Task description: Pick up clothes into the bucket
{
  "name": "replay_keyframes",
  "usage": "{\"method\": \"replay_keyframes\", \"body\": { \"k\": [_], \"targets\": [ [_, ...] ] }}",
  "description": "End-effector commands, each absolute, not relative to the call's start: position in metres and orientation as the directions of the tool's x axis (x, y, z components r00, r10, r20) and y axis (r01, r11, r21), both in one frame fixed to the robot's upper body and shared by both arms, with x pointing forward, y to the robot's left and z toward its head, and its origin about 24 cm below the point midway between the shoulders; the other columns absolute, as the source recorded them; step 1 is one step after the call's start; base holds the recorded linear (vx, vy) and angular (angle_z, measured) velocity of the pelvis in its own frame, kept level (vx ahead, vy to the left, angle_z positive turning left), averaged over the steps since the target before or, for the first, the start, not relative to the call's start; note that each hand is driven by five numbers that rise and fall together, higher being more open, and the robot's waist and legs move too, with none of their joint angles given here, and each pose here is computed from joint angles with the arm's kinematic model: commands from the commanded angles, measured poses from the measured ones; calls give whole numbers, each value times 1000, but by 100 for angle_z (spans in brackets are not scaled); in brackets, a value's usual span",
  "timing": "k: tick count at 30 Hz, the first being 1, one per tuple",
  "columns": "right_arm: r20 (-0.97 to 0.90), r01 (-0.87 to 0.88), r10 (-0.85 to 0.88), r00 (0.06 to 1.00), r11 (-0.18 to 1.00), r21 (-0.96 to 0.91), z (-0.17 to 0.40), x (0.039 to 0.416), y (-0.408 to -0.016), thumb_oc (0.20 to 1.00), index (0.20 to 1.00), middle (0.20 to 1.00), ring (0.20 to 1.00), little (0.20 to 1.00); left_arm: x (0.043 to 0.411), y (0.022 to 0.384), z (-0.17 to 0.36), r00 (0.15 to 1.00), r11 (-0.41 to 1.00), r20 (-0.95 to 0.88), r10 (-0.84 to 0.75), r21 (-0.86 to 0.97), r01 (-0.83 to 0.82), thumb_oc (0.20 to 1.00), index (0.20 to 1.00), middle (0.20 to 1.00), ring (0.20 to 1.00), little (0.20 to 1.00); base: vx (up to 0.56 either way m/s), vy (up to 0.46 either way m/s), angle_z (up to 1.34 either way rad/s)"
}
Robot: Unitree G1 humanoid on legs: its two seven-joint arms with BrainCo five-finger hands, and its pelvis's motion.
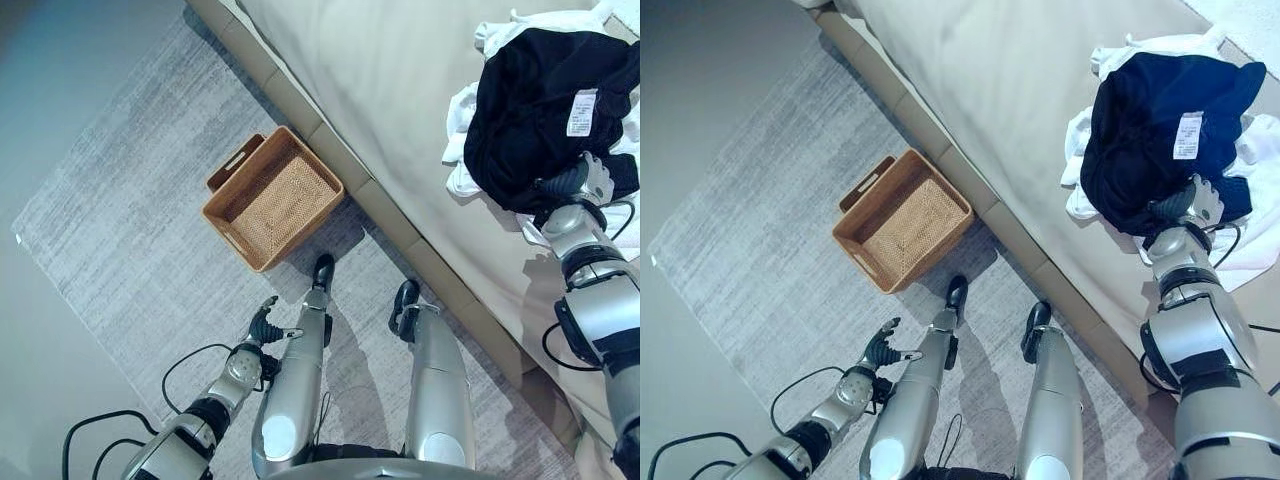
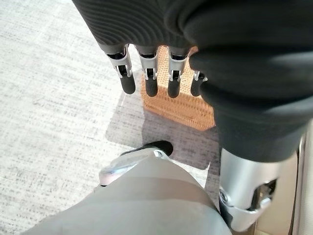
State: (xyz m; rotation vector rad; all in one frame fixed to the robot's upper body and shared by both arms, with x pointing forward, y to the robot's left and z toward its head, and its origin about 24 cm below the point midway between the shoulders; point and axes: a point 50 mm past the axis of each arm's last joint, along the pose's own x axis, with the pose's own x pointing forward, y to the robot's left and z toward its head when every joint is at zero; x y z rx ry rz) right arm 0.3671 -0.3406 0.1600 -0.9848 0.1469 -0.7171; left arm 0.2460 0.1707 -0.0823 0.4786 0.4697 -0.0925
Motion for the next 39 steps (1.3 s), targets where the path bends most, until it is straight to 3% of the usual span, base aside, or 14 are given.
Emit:
{"method": "replay_keyframes", "body": {
  "k": [1,7,17,32,35,37,39],
  "targets": [
    [255,566,-647,718,331,-755,190,364,-356,200,200,200,200,200,225,142,-98,858,895,-512,-42,362,260,1000,1000,1000,1000,1000,0,0,0],
    [334,665,-637,695,392,-636,212,370,-347,200,200,200,200,200,221,150,-103,845,896,-535,-8,371,243,1000,1000,1000,1000,1000,5,12,8],
    [628,802,-507,590,463,-379,313,370,-323,200,200,200,200,200,216,178,-105,839,894,-538,79,411,179,1000,1000,1000,1000,1000,17,91,-12],
    [788,747,-296,539,600,-286,377,353,-291,200,200,200,200,200,168,226,-124,731,912,-644,227,404,72,1000,1000,1000,1000,1000,114,36,-29],
    [795,679,-202,572,661,-320,369,351,-277,200,200,200,200,200,178,221,-114,786,924,-590,187,376,62,1000,1000,1000,1000,1000,108,-5,-3],
    [766,581,-112,633,722,-374,356,353,-264,200,200,200,200,200,201,214,-91,869,936,-481,121,347,62,1000,1000,1000,1000,1000,108,-5,-4],
    [757,570,-106,645,727,-383,353,353,-265,200,200,200,200,200,201,214,-88,875,939,-472,112,338,62,1000,1000,1000,1000,1000,71,-5,-12]
  ]
}}
